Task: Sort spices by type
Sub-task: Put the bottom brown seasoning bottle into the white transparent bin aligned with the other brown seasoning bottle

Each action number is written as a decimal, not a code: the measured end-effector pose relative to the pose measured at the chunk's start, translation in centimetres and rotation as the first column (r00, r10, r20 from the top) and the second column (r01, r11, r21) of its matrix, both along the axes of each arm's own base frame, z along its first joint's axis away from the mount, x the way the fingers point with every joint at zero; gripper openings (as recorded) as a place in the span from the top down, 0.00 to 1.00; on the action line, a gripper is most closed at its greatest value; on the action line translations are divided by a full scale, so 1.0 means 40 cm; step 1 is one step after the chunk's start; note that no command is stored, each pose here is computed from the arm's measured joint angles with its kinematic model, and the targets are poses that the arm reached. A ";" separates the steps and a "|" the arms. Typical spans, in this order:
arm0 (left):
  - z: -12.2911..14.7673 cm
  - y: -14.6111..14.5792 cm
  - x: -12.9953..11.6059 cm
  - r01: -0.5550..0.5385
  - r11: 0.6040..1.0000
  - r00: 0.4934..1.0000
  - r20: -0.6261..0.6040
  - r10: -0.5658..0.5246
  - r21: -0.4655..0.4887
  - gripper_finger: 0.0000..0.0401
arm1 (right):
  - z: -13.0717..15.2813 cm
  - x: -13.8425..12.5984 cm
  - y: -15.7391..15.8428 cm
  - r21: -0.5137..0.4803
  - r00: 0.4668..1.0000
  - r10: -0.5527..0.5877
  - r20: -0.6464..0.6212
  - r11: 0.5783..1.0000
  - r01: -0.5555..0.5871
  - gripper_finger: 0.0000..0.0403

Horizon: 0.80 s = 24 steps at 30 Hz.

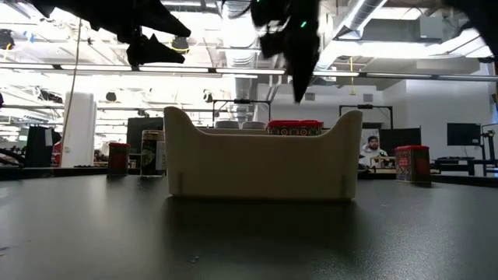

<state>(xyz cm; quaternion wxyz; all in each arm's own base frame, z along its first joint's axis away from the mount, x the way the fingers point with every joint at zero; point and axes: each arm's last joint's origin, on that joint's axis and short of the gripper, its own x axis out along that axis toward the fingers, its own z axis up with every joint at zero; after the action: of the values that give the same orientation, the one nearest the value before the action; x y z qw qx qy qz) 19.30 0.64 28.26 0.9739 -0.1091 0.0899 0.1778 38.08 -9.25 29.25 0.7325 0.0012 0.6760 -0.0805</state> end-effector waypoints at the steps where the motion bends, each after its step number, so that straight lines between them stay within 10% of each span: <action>1: 0.000 0.000 0.000 0.000 1.000 1.000 0.000 0.000 0.000 0.12 | 0.020 -0.015 0.003 -0.003 1.000 -0.014 0.021 1.000 0.014 0.31; 10: 0.000 0.000 0.000 -0.002 1.000 1.000 0.002 0.002 -0.007 0.12 | 0.169 -0.270 0.072 -0.011 0.892 -0.141 0.430 0.987 0.161 0.31; 18: 0.001 0.001 0.000 -0.019 1.000 1.000 0.006 0.019 -0.002 0.12 | 0.086 -0.455 0.128 0.163 0.677 -0.355 0.644 0.929 0.332 0.31; 24: 0.044 0.002 -0.005 -0.075 0.997 0.995 -0.063 0.076 0.024 0.15 | -0.013 -0.519 0.139 0.201 0.659 -0.416 0.626 0.904 0.378 0.31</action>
<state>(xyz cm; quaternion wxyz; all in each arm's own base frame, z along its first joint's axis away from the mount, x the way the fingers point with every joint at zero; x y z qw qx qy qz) 19.10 0.71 30.03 0.9641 -0.0964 0.1149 0.2189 17.33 -3.70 28.73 0.8862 0.1962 0.3607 -0.2145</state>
